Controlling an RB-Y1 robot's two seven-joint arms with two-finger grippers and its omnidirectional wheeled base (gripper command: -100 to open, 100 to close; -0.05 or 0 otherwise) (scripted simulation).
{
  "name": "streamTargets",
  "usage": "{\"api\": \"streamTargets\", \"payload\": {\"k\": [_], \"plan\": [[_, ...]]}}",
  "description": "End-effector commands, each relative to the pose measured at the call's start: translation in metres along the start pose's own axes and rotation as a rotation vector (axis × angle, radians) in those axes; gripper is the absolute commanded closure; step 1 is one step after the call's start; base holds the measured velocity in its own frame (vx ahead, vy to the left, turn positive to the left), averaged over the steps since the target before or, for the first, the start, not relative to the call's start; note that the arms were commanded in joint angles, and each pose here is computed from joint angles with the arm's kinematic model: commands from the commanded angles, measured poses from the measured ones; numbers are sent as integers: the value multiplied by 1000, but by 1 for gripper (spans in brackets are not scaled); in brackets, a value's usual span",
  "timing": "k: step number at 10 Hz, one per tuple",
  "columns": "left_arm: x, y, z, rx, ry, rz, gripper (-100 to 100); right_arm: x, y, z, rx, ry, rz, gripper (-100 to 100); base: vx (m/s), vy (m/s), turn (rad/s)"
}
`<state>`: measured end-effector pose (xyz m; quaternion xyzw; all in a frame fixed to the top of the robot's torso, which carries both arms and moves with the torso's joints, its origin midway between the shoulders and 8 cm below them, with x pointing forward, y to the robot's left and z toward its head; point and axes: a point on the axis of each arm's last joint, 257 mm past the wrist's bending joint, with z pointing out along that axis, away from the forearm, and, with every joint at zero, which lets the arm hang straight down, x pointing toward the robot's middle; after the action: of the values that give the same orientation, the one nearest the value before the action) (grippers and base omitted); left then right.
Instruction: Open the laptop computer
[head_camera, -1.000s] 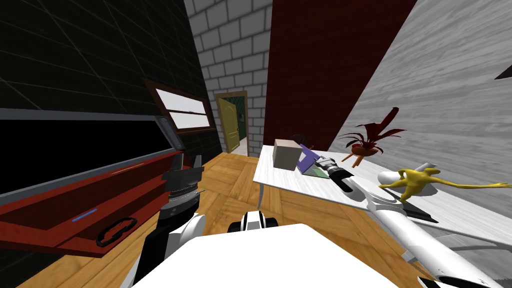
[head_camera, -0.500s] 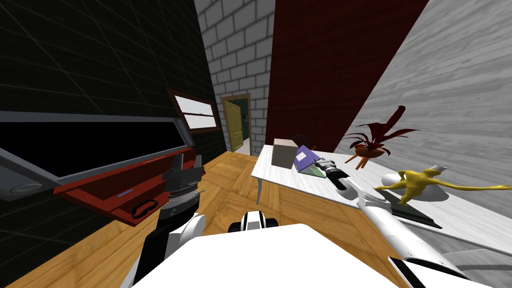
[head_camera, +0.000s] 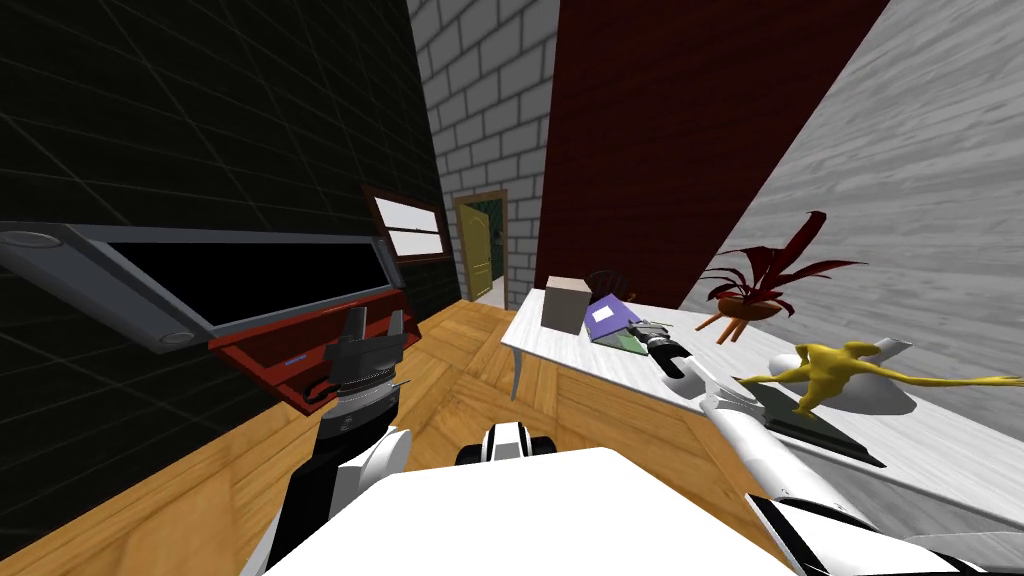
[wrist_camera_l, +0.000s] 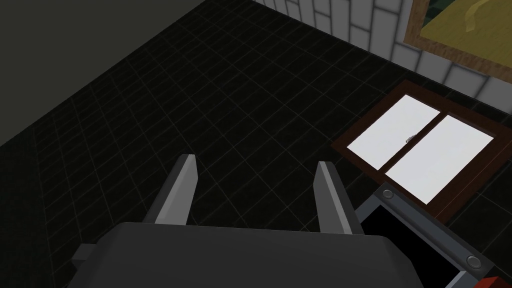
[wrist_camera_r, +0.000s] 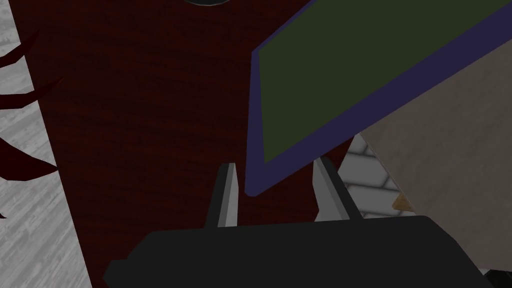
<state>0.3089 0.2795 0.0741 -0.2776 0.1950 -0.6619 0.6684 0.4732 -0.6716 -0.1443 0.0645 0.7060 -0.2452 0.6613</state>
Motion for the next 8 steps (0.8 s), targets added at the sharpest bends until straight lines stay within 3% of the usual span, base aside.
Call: {"api": "streamTargets", "payload": {"k": [1,6,8], "plan": [[0,0,0,0,0,0,0,4,-6,1,29,-4,40,100,-61,-50,105],[0,0,0,0,0,0,0,22,-16,2,103,-7,153,100,-108,-99,162],[0,0,0,0,0,0,0,41,-10,2,136,3,227,100,-100,-82,152]]}}
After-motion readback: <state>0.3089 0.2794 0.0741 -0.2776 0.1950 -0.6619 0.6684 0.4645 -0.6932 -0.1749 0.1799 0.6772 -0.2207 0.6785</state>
